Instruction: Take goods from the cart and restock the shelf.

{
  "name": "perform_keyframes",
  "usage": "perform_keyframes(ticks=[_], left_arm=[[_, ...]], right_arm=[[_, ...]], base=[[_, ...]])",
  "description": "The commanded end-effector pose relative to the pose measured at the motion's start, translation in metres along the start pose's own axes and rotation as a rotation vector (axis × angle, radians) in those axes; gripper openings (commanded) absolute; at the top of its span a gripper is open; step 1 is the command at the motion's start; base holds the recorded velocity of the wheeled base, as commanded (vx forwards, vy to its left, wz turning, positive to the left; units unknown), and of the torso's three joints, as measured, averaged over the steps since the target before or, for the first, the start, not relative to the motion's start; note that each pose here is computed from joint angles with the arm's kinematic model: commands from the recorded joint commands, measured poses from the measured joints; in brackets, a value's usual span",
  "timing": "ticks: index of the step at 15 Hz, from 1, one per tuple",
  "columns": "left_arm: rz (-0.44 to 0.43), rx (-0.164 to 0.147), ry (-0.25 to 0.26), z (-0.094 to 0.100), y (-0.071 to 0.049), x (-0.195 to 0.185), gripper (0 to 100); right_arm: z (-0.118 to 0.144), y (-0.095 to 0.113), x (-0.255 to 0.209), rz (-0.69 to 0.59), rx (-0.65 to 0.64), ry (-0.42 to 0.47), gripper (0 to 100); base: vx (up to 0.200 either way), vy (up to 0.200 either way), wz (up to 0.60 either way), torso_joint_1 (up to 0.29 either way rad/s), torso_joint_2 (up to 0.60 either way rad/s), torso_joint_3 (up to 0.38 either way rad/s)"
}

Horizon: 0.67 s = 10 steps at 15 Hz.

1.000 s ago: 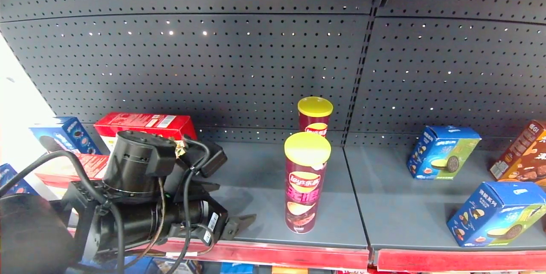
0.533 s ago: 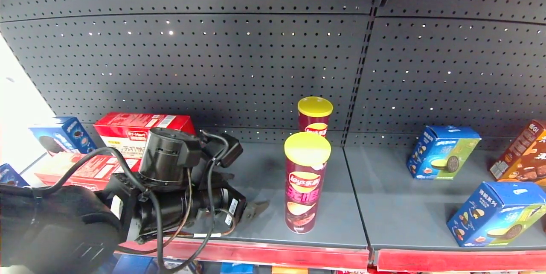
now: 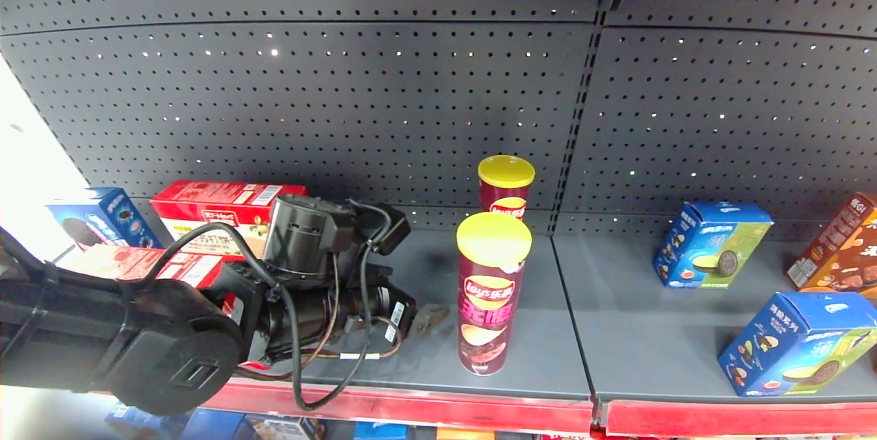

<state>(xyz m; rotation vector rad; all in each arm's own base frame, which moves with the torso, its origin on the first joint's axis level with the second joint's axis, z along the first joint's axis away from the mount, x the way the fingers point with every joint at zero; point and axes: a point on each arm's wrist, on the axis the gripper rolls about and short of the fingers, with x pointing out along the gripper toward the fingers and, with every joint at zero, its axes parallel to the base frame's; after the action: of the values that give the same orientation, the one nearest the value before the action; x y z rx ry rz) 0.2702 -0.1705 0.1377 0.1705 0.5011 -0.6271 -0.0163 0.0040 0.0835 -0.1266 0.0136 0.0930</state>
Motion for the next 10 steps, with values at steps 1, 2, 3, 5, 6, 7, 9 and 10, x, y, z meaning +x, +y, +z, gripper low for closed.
perform_keyframes(ticks=[1, 2, 3, 5, 6, 7, 9, 10], left_arm=[[0.000, 0.000, -0.005, 0.002, 0.000, 0.002, 100], [0.000, 0.000, -0.008, 0.003, 0.000, 0.003, 100], [0.001, 0.000, -0.011, 0.003, 0.000, 0.003, 100], [-0.011, 0.006, -0.013, 0.004, -0.004, 0.004, 100], [-0.023, 0.009, -0.013, 0.004, -0.009, 0.004, 100], [-0.029, 0.010, -0.013, 0.005, -0.011, 0.005, 100], [-0.031, 0.011, -0.013, 0.005, -0.012, 0.006, 100], [-0.031, 0.011, -0.013, 0.005, -0.011, 0.007, 100]], right_arm=[[0.000, 0.000, 0.000, 0.000, 0.000, 0.002, 100], [0.000, 0.000, 0.000, 0.000, 0.000, 0.000, 100], [0.000, 0.000, 0.000, 0.000, 0.000, 0.000, 100], [0.000, 0.000, 0.000, 0.000, 0.000, 0.000, 100], [0.000, 0.000, 0.000, 0.000, 0.000, 0.000, 100], [0.000, 0.000, 0.000, 0.000, 0.000, 0.000, 100], [0.000, 0.000, 0.000, 0.000, 0.000, 0.000, 100], [0.000, 0.000, 0.000, 0.000, 0.000, 0.000, 100]], base=[[0.000, 0.000, 0.00, 0.000, 0.00, 0.000], [0.000, 0.000, 0.00, 0.000, 0.00, 0.000], [0.000, 0.000, 0.00, 0.000, 0.00, 0.000], [0.000, 0.000, 0.00, 0.000, 0.00, 0.000], [0.000, 0.000, 0.00, 0.000, 0.00, 0.000], [0.000, 0.000, 0.00, 0.000, 0.00, 0.000], [0.000, 0.000, 0.00, 0.000, 0.00, 0.000], [0.000, 0.000, 0.00, 0.000, 0.00, 0.000]])
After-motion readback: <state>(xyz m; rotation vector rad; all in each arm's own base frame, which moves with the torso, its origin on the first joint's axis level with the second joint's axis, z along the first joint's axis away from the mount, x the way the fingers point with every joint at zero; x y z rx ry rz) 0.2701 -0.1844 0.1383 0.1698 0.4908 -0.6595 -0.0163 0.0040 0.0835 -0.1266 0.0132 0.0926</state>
